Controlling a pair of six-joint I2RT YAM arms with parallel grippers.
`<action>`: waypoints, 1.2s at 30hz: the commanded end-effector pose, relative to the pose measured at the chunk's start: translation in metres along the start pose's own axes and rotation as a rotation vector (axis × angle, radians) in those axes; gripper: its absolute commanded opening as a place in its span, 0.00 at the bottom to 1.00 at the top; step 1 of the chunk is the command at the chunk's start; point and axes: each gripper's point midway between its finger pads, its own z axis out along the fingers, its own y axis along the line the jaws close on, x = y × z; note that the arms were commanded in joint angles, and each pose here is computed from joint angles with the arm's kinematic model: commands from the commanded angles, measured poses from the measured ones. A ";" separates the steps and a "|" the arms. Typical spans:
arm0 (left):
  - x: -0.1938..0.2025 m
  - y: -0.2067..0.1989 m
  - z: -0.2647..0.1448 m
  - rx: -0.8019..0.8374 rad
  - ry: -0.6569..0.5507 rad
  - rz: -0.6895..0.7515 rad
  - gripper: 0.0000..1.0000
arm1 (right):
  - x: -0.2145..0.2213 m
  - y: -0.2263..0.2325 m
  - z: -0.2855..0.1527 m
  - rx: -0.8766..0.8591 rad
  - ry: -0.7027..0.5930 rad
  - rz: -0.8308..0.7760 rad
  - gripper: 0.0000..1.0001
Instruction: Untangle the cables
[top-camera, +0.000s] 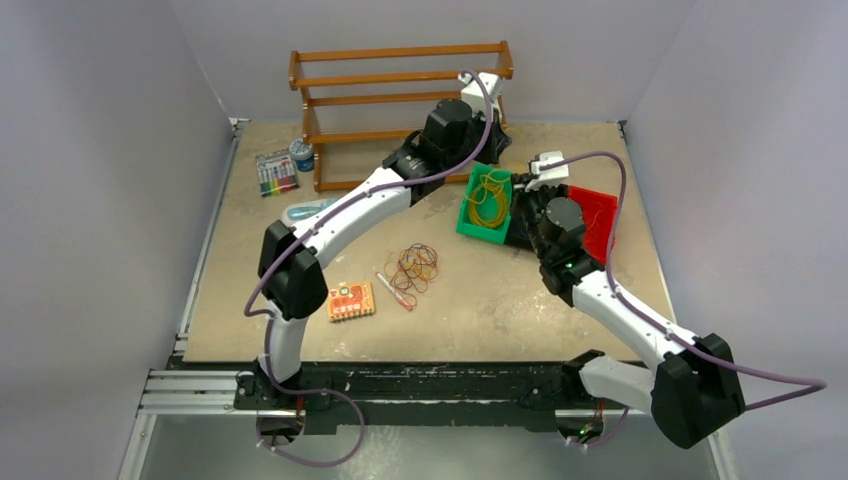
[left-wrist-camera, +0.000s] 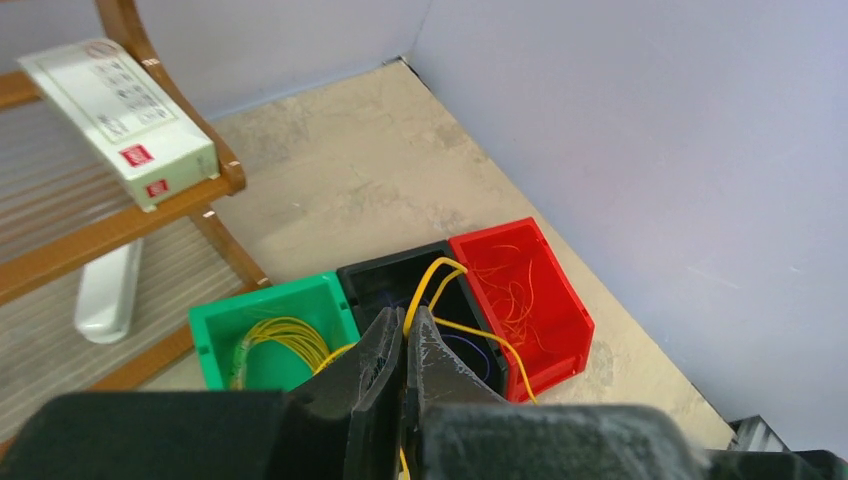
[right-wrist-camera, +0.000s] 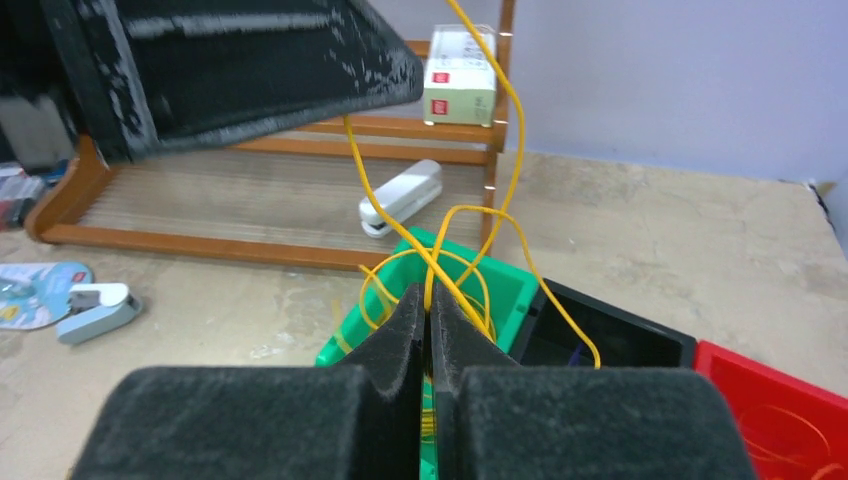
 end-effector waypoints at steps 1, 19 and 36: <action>-0.023 -0.024 0.009 0.108 -0.067 -0.025 0.00 | -0.016 -0.028 -0.006 0.135 -0.056 0.045 0.00; 0.025 0.049 0.026 -0.030 -0.038 -0.101 0.00 | -0.016 0.000 0.005 -0.066 -0.075 -0.071 0.00; 0.084 0.111 0.016 -0.204 0.072 -0.060 0.00 | 0.052 0.018 0.078 -0.101 0.150 -0.027 0.00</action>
